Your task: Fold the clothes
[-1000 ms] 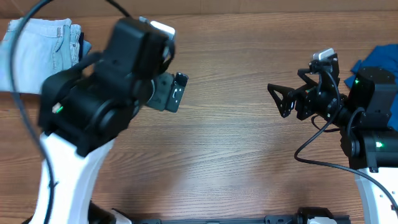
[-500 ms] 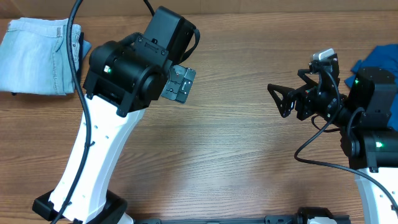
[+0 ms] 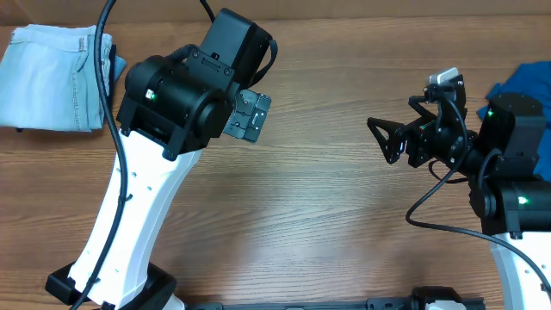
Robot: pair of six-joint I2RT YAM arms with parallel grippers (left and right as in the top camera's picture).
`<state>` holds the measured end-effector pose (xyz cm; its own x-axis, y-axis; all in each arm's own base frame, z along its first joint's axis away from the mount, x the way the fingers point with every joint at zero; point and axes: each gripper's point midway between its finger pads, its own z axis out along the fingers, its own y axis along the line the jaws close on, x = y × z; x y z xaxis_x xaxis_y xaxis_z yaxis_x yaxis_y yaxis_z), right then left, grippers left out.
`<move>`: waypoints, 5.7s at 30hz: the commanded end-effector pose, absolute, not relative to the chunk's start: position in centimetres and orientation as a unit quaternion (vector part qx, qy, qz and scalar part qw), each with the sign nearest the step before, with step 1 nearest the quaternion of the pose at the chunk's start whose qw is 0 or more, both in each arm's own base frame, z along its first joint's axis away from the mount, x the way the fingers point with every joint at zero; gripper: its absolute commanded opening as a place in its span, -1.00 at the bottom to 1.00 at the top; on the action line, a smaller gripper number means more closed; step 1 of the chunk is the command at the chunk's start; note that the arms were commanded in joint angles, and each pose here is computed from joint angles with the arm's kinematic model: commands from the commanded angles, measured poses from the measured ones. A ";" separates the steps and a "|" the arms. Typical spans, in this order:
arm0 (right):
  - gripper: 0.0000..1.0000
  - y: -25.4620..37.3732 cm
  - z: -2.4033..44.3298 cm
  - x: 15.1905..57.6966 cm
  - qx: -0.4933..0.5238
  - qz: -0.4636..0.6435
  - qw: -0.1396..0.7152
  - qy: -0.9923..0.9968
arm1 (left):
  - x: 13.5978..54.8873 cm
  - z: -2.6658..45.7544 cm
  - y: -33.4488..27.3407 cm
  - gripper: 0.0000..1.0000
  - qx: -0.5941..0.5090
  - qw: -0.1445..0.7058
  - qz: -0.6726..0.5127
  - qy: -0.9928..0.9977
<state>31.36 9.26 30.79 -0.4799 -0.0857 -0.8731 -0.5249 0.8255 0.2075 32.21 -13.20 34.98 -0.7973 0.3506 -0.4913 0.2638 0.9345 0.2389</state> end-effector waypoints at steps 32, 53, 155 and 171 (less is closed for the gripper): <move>1.00 3.5 17.7 20.7 -0.006 0.122 0.568 0.814 | 32.3 34.8 -13.1 1.00 0.155 0.273 0.087 0.945; 1.00 3.4 12.4 21.5 -0.006 0.121 0.557 0.822 | 32.3 34.8 -13.1 1.00 0.155 0.273 0.087 0.945; 1.00 3.4 12.4 21.5 -0.006 0.121 0.557 0.822 | 21.9 13.0 -2.7 1.00 0.116 0.580 -0.014 0.806; 1.00 3.5 12.4 21.5 -0.006 0.121 0.557 0.822 | 22.1 12.5 -2.7 1.00 0.117 0.580 -0.013 0.806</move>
<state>21.52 3.42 12.53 -0.3835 0.1258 -0.9149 -0.1431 0.9706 0.1934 22.10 -2.74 12.61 -0.3085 0.1634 -0.9371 0.2023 0.9739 0.1032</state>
